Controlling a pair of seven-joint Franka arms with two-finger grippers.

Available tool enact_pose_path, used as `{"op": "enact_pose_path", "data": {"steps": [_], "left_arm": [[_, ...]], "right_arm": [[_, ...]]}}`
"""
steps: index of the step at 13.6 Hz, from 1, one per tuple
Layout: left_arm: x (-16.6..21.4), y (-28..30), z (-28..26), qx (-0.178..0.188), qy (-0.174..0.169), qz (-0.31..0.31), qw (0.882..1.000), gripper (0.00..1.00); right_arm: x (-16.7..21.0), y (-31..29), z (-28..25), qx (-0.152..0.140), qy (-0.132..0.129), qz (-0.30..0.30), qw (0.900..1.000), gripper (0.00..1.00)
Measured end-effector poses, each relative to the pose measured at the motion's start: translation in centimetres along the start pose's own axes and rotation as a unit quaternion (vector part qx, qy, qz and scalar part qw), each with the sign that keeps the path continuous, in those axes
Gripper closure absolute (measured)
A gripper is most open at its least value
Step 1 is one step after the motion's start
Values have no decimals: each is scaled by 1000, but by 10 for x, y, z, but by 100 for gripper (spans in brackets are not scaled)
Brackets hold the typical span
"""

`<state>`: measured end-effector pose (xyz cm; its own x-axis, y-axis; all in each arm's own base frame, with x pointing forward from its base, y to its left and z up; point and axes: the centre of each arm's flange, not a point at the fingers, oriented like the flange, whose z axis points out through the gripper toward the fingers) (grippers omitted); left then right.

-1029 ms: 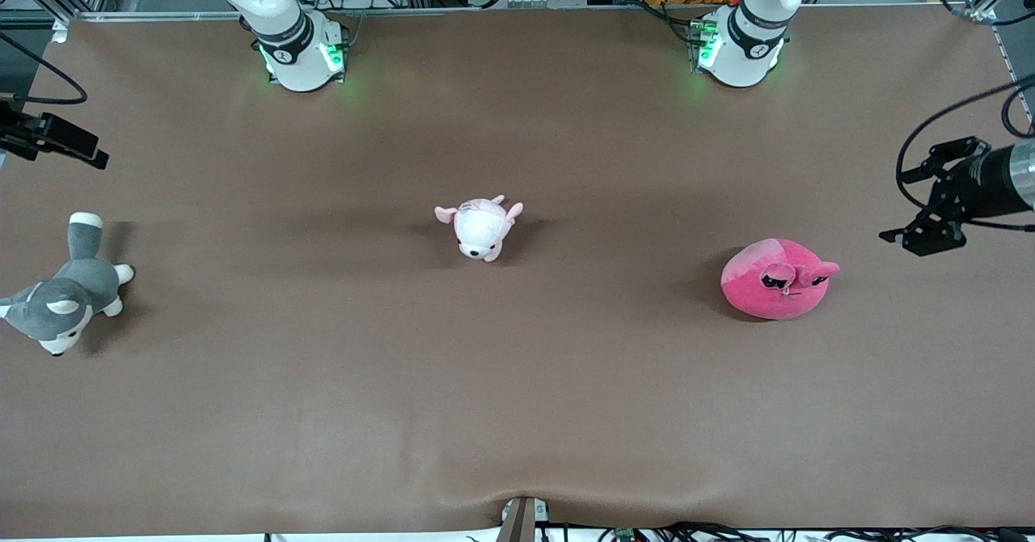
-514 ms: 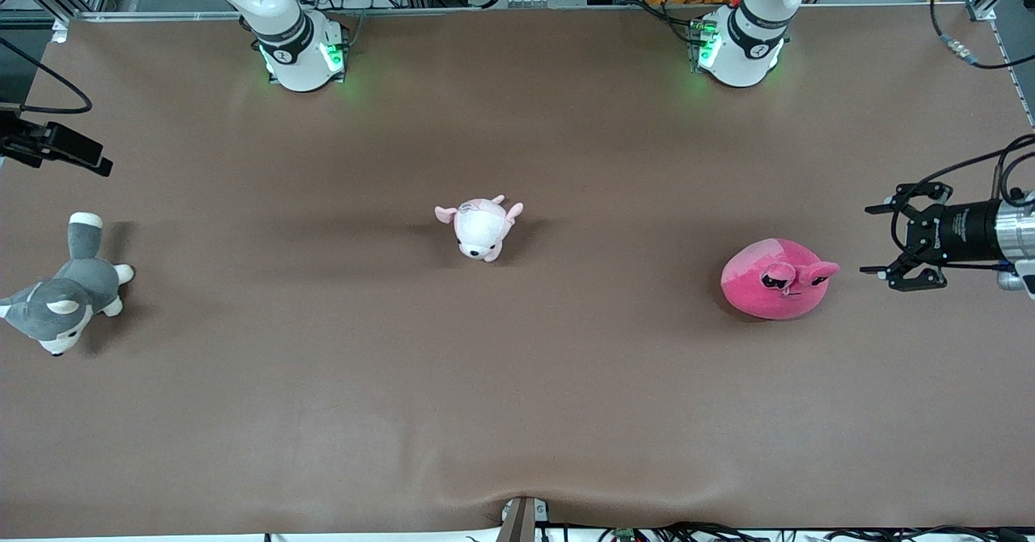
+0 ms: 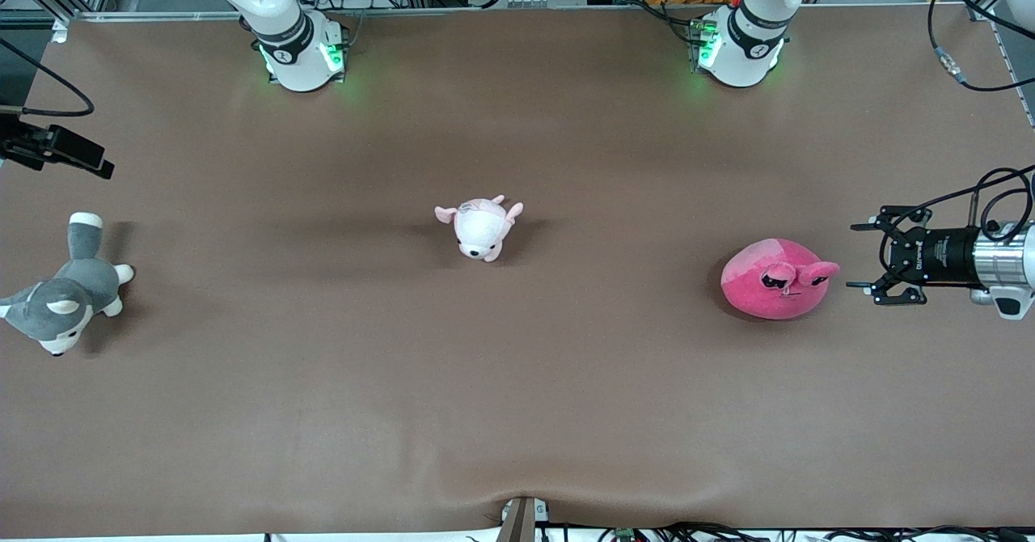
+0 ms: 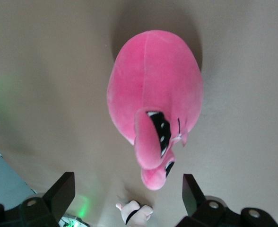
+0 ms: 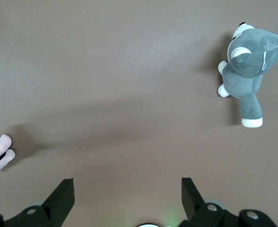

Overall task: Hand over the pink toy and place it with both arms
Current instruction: 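Reach the left gripper toward the pink plush toy's tail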

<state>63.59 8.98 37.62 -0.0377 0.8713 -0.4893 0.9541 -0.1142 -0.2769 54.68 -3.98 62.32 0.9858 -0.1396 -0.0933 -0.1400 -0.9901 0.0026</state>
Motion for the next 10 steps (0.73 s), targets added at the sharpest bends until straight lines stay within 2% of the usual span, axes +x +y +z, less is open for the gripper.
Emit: {"op": "enact_pose_path", "data": {"steps": [4,10], "left_arm": [[21,13,27,-5,-25,-18,1000,0],[29,15,44,-4,-31,-27,999,4]], "right_arm": [[10,-4,12,-1,-3,-2,1000,0],[11,-9,13,-1,-4,-7,1000,0]]}}
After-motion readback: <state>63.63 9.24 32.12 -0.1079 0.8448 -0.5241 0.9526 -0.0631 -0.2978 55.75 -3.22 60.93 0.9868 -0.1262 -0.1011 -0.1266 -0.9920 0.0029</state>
